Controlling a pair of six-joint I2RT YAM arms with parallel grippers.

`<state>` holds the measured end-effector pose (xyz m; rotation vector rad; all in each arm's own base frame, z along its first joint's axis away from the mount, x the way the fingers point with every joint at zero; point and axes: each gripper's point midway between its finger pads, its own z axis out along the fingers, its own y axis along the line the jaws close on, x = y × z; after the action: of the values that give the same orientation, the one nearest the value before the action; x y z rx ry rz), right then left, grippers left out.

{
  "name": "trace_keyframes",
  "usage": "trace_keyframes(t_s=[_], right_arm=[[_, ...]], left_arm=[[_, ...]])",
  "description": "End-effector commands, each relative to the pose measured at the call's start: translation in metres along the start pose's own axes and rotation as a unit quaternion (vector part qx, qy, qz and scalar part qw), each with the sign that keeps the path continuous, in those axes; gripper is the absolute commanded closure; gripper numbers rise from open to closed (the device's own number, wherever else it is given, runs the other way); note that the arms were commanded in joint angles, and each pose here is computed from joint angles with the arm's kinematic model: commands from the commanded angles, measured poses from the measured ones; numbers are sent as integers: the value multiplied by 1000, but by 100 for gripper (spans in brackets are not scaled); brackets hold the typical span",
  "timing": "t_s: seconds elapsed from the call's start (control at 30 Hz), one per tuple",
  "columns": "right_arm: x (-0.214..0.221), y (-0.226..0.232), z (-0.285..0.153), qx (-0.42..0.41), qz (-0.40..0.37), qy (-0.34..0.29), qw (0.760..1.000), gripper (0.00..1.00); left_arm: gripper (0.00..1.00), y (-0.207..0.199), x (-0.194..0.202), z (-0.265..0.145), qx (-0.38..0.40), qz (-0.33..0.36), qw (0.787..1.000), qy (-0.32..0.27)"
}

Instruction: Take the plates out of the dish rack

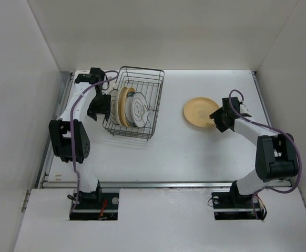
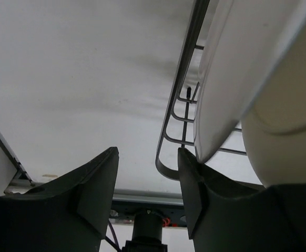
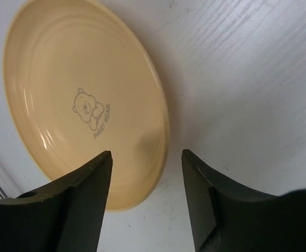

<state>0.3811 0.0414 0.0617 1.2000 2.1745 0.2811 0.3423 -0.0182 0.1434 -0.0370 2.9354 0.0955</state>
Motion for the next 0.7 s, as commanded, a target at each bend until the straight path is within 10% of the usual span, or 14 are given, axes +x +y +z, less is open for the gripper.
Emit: trace_keyframes(t_s=[0.0, 0.2, 0.33, 0.67], right_arm=[[-16, 26, -8, -44, -24, -19, 999, 38], [-27, 43, -38, -92, -60, -43, 993, 34], [-32, 52, -60, -103, -81, -68, 989, 33], [7, 113, -103, -226, -178, -40, 957, 33]], left_arm=[[54, -5, 2, 9, 15, 6, 1000, 15], [68, -16, 5, 35, 34, -3, 998, 57], [100, -20, 5, 45, 37, -13, 996, 77], [100, -16, 35, 44, 43, -83, 992, 88]])
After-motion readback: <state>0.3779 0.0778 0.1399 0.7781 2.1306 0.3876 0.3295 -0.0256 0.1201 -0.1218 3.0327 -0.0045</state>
